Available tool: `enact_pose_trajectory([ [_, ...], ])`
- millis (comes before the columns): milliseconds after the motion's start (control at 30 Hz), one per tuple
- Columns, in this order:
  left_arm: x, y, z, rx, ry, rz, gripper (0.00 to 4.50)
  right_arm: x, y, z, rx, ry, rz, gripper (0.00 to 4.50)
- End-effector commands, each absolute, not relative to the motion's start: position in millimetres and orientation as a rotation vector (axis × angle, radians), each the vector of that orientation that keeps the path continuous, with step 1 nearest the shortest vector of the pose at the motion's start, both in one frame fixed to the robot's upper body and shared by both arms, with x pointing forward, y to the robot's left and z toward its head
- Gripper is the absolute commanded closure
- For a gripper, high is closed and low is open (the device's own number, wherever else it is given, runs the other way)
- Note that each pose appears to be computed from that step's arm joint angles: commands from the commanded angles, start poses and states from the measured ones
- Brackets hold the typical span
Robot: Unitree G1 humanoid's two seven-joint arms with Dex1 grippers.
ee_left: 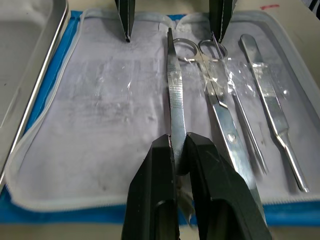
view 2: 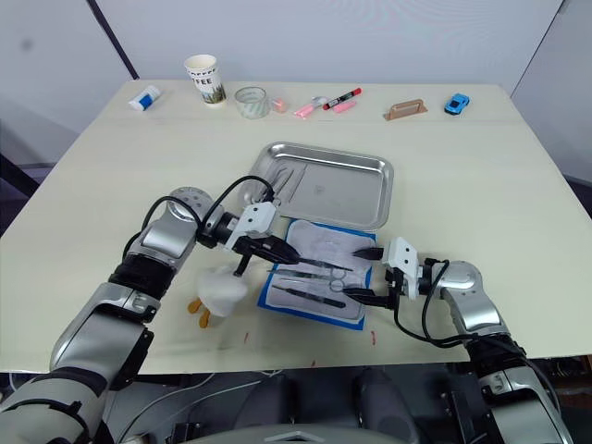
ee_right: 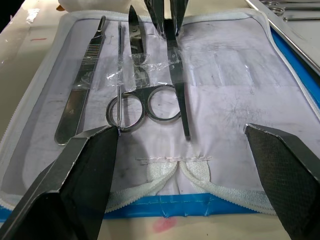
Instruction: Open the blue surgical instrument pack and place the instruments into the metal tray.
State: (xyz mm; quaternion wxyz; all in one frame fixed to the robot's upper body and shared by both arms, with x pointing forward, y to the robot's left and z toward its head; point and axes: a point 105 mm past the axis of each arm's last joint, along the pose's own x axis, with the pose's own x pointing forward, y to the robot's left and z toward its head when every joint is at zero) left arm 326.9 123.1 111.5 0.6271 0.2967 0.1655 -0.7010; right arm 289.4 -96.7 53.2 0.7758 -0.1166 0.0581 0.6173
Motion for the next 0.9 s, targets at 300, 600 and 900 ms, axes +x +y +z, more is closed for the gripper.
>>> enact_pose_trajectory([
  [300,323.9,139.2,133.9,0.687,0.355,-1.604,4.38,274.5,-96.8,8.7,-0.218,0.330,1.356,0.09],
  [600,321.4,153.1,137.4,0.692,0.387,-1.586,4.38,274.6,-96.9,8.6,-0.221,0.329,1.358,0.09],
  [900,316.3,166.2,142.1,0.703,0.416,-1.573,4.38,273.8,-96.8,8.3,-0.219,0.330,1.359,0.09],
])
